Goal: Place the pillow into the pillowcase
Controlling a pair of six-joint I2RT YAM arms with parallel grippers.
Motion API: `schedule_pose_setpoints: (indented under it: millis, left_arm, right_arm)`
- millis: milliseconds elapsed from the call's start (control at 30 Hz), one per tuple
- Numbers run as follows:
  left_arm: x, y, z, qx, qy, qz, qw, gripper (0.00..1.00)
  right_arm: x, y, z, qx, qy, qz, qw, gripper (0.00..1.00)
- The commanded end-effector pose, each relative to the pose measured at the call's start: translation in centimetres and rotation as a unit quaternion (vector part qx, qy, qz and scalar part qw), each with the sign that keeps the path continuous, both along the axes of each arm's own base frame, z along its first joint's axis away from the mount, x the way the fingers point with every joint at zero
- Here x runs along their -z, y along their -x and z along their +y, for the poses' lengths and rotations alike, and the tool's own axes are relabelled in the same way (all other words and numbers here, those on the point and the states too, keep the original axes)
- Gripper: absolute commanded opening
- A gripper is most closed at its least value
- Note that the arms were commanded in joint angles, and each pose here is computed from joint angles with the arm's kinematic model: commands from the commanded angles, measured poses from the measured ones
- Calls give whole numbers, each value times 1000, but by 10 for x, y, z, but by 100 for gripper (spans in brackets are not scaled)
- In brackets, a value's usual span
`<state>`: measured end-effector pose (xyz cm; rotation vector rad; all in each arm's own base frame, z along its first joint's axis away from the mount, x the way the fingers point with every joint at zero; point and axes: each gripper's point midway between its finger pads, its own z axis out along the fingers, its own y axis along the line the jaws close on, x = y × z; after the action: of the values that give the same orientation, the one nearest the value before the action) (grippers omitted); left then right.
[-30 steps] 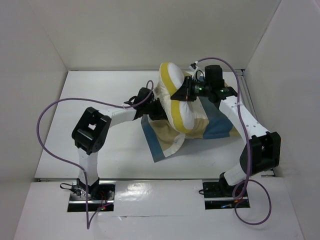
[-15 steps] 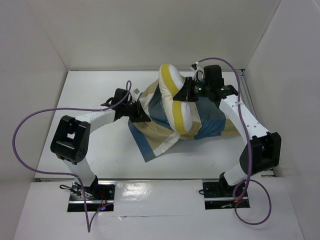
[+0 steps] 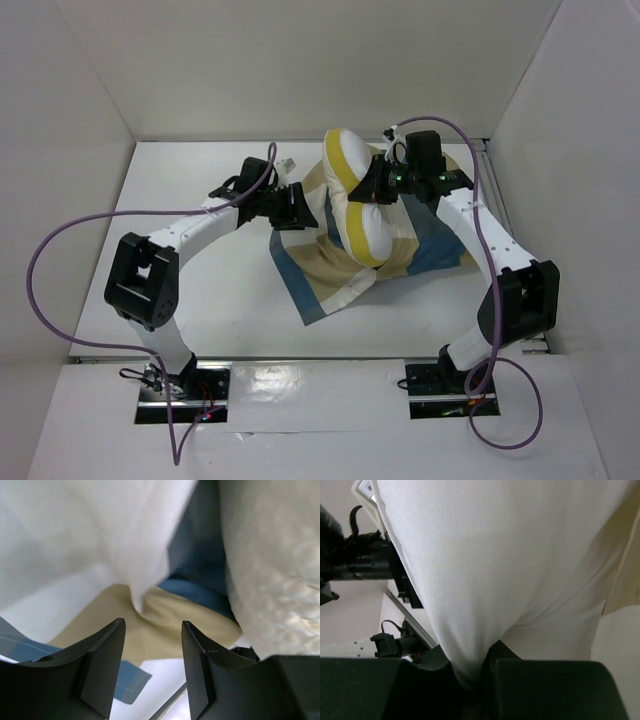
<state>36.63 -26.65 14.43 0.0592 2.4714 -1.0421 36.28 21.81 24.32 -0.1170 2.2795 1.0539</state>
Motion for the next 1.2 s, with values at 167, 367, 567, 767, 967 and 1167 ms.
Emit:
schedule_pose_setpoints:
  millis: [167,367,567,767,967,1167]
  left_arm:
    - [-7,10,-35,-24,19,34,999,56]
    - [14,5,-50,-82,35,61,994,51]
    - [47,-9,-66,-112,36,87,989,70]
    - [46,-27,-77,-134,64,67,987,75]
    - [45,-29,-90,-116,83,57,988,69]
    - [38,-32,-107,-103,69,49,991,75]
  right_arm:
    - [-36,-8,11,-6,-32,-42,999,0]
    - [-36,-8,15,-11,-32,-42,999,0]
    - [-40,-6,20,-19,-36,-46,998,0]
    - [-41,-2,24,-28,-38,-45,998,0]
    - [-37,0,26,-35,-41,-34,998,0]
    - [-36,3,31,-44,-44,-38,997,0]
